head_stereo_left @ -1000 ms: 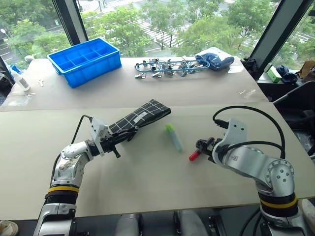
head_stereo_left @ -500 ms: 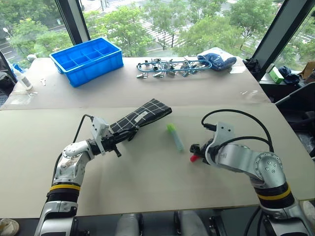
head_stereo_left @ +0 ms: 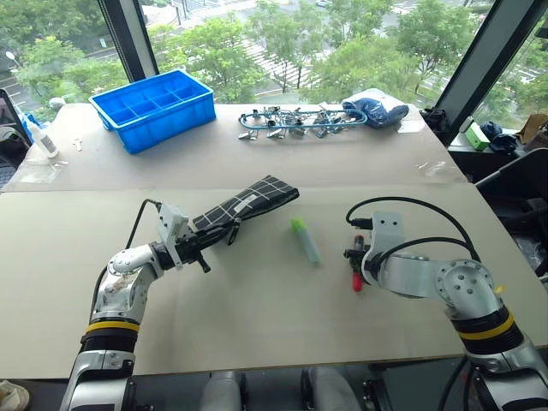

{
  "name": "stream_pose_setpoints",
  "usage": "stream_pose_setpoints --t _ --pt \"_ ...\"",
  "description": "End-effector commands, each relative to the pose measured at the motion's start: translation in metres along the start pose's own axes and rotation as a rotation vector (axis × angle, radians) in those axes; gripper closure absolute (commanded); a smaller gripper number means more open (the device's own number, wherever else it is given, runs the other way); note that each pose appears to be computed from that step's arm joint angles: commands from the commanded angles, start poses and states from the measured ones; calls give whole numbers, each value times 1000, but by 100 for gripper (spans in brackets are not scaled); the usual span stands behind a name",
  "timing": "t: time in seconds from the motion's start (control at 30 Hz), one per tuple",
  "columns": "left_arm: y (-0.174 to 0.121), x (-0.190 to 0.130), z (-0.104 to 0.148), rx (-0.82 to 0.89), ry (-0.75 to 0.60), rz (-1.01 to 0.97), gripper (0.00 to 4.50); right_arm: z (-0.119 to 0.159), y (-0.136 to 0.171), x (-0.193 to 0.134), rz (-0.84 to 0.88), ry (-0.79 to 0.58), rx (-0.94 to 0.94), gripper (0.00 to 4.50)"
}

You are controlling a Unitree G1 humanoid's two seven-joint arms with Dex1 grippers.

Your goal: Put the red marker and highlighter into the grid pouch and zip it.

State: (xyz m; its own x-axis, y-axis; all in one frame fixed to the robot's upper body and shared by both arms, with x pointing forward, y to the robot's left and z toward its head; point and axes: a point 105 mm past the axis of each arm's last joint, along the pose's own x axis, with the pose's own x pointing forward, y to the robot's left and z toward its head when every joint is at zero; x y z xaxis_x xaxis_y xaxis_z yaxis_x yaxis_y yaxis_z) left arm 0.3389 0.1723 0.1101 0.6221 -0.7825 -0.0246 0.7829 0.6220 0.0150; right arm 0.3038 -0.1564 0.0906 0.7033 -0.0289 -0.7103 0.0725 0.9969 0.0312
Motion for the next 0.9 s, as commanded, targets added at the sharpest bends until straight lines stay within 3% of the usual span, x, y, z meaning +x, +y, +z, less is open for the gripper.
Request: stream_pose_setpoints --t 0.03,0.2,0.3,0.37,0.43,0.5,0.73,0.8,0.9 --pt "3 -2 16 48 -47 8 450 -11 -27 14 -102 29 -17 406" --pt "2 -2 17 51 -50 7 450 13 -56 23 -159 -90 -35 406" --pt "1 -2 16 48 -51 4 450 61 -84 17 -186 -304 -64 406" --pt "1 -3 16 46 -51 3 450 77 -88 14 -147 -376 -60 406" --pt "-1 -3 15 42 -45 -12 450 103 -72 -8 -45 -561 -293 406" --pt "-2 -2 15 39 -44 -20 450 106 -43 -24 59 -680 -598 406" --pt "-3 1 17 38 -46 -38 450 55 40 -55 349 -881 -1485 406" --pt "-4 1 17 37 -46 -44 450 49 46 -53 349 -898 -1644 406" --pt "-4 1 17 37 -43 -52 450 63 51 -46 273 -939 -1723 406"
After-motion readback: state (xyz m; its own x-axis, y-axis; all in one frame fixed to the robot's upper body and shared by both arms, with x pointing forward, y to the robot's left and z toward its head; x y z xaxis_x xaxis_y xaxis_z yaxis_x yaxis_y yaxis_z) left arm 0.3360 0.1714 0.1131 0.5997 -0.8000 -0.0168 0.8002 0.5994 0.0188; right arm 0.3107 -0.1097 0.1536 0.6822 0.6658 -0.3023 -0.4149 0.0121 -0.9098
